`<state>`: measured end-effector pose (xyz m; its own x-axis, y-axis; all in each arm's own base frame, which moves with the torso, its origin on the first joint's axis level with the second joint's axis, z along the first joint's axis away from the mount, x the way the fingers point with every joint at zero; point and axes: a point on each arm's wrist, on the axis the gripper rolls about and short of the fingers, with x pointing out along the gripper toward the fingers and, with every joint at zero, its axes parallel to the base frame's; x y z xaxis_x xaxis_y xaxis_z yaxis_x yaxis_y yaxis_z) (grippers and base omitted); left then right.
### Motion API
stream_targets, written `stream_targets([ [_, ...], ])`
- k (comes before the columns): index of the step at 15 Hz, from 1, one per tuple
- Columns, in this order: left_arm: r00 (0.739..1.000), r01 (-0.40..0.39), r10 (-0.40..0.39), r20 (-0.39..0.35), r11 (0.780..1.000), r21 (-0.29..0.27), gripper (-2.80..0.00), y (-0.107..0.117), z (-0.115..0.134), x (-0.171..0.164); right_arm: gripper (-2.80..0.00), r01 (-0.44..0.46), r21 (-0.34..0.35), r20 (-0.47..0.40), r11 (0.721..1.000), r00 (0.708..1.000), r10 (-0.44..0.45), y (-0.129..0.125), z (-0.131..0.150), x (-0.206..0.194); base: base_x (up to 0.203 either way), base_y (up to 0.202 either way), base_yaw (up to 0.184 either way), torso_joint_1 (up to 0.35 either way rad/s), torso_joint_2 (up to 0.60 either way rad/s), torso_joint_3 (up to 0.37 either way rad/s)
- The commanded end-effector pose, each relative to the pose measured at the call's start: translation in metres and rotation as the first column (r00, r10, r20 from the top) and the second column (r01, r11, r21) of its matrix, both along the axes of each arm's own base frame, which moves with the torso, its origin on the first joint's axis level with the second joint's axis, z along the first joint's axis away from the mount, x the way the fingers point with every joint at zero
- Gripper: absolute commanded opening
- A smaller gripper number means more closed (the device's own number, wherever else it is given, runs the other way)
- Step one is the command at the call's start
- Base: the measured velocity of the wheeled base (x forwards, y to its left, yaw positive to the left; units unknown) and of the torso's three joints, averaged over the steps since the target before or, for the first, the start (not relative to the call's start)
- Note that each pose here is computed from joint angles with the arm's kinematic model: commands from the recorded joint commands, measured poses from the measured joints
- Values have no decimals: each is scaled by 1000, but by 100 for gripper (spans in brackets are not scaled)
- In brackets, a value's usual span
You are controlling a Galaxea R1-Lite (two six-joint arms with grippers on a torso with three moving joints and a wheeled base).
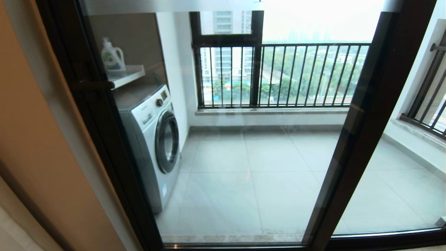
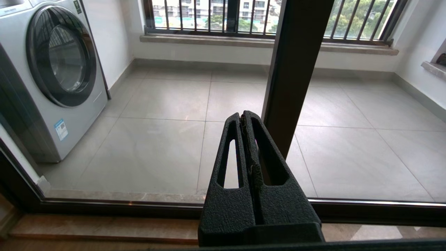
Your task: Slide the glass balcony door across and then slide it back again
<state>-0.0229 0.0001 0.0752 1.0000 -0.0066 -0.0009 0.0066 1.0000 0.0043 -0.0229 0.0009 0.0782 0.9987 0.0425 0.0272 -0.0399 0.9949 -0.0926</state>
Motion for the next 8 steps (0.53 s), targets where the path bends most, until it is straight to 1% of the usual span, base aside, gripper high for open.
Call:
stream_targets([
  [1,1000,1,-1,-2,1000,0,-280,0,0,0,-280,-2,-9,-13,1000,1000,2,0,-3,1,0,0,0,0,0,0],
  [8,1000,1,-1,-2,1000,-1,-280,0,0,0,-280,6,5,-12,1000,1000,-6,0,-3,1,0,0,0,0,0,0],
])
